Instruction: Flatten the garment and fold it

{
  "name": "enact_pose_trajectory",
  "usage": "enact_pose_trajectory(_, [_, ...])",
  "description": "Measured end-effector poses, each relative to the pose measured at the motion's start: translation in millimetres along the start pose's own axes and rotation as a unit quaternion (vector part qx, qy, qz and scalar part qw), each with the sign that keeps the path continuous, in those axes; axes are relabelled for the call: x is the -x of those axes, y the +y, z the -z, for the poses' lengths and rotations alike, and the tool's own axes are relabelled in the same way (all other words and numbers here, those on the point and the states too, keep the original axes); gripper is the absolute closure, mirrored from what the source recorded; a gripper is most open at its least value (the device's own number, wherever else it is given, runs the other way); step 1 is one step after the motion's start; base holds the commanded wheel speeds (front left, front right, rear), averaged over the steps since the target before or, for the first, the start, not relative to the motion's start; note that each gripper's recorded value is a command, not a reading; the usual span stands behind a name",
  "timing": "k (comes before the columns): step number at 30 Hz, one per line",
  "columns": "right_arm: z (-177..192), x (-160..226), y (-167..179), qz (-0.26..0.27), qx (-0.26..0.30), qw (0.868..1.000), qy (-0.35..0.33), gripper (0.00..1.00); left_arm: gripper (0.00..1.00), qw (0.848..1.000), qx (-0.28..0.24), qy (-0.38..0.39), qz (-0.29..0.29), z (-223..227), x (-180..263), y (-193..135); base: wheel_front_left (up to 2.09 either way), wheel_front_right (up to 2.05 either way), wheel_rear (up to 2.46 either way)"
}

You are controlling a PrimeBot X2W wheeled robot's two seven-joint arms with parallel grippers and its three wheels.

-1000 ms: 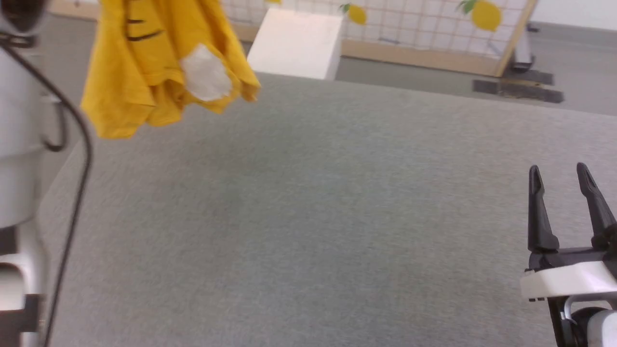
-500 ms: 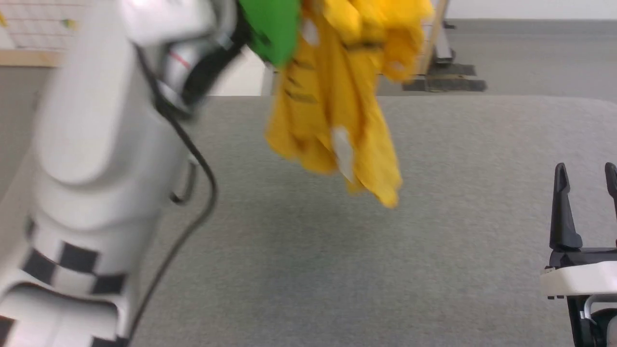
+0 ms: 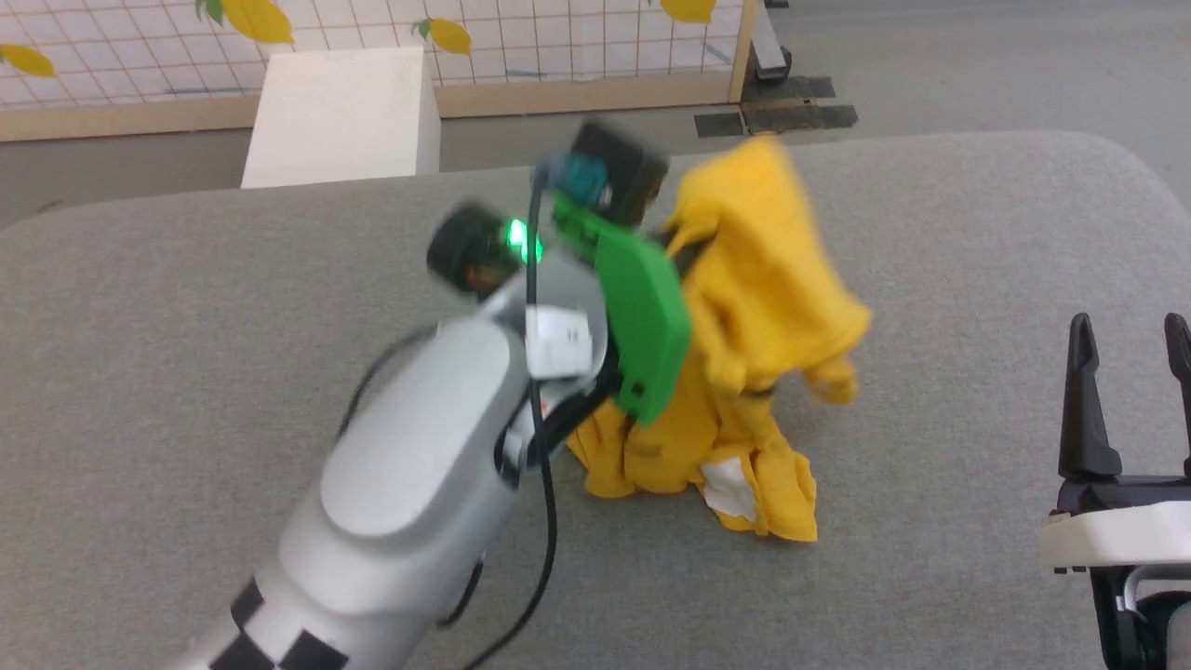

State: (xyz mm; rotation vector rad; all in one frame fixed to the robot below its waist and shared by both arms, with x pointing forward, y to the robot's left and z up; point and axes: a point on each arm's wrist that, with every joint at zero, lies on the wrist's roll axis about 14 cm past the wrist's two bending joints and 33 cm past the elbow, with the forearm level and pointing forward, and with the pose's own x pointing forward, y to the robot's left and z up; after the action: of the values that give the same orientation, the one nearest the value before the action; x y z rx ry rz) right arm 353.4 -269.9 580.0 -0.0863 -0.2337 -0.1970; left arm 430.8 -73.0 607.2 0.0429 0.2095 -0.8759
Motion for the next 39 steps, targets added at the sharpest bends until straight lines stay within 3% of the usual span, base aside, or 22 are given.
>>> enact_pose_trajectory(1, [2, 0, -1, 0.001, 0.000, 1.000, 0.002, 0.00, 1.00, 1.000, 0.013, 0.019, -0.005, 18, -3, 2, 0.00, 0.00, 0.00])
enact_pose_trajectory(2, [7, -2, -1, 0.003, 0.000, 1.000, 0.007, 0.00, 1.00, 0.994, 0.045, 0.098, -0.027, 84, -8, 11, 0.00, 0.00, 0.00])
enact_pose_trajectory(4, [11, -3, -1, 0.003, -0.002, 1.000, 0.012, 0.00, 1.00, 0.987, 0.049, 0.149, -0.040, 125, -8, 16, 0.00, 0.00, 0.00])
enact_pose_trajectory(9, [22, -1, -5, 0.010, 0.002, 1.000, 0.029, 0.00, 1.00, 0.974, 0.080, 0.201, -0.061, 175, -9, 19, 0.00, 0.00, 0.00])
enact_pose_trajectory(10, [24, -1, -6, 0.011, 0.003, 0.999, 0.031, 0.00, 0.62, 0.974, 0.083, 0.199, -0.061, 177, -11, 19, 0.00, 0.00, 0.00])
enact_pose_trajectory(11, [25, -2, -7, 0.012, 0.003, 0.999, 0.032, 0.00, 0.00, 0.975, 0.086, 0.195, -0.062, 177, -13, 19, 0.00, 0.00, 0.00])
enact_pose_trajectory(15, [25, -3, -6, 0.011, 0.002, 0.999, 0.030, 0.00, 0.00, 0.983, 0.089, 0.148, -0.068, 158, -17, 25, 0.00, 0.00, 0.00])
enact_pose_trajectory(17, [22, -3, -5, 0.010, 0.000, 1.000, 0.025, 0.00, 0.00, 0.988, 0.091, 0.096, -0.075, 131, -19, 31, 0.00, 0.00, 0.00])
enact_pose_trajectory(18, [16, -3, -4, 0.008, -0.003, 1.000, 0.017, 0.00, 0.00, 0.992, 0.087, 0.022, -0.092, 90, -10, 45, 0.00, 0.00, 0.00])
enact_pose_trajectory(20, [13, -2, -2, 0.005, -0.005, 1.000, 0.015, 0.00, 0.00, 0.990, 0.078, -0.027, -0.115, 64, 3, 60, 0.00, 0.00, 0.00])
enact_pose_trajectory(23, [10, 1, 0, 0.001, -0.007, 1.000, 0.014, 0.00, 0.00, 0.979, 0.066, -0.097, -0.164, 32, 36, 86, 0.00, 0.00, 0.00])
enact_pose_trajectory(28, [5, 3, 7, -0.010, -0.012, 1.000, 0.009, 0.00, 0.00, 0.940, 0.021, -0.201, -0.273, 6, 111, 122, 0.00, 0.00, 0.00])
enact_pose_trajectory(33, [6, 6, 12, -0.017, -0.014, 1.000, 0.013, 0.00, 0.00, 0.907, -0.016, -0.251, -0.337, 20, 162, 118, 0.00, 0.00, 0.00])
enact_pose_trajectory(39, [11, 13, 14, -0.021, -0.014, 0.999, 0.022, 0.00, 0.00, 0.894, -0.022, -0.230, -0.384, 59, 195, 101, 0.00, 0.00, 0.00])
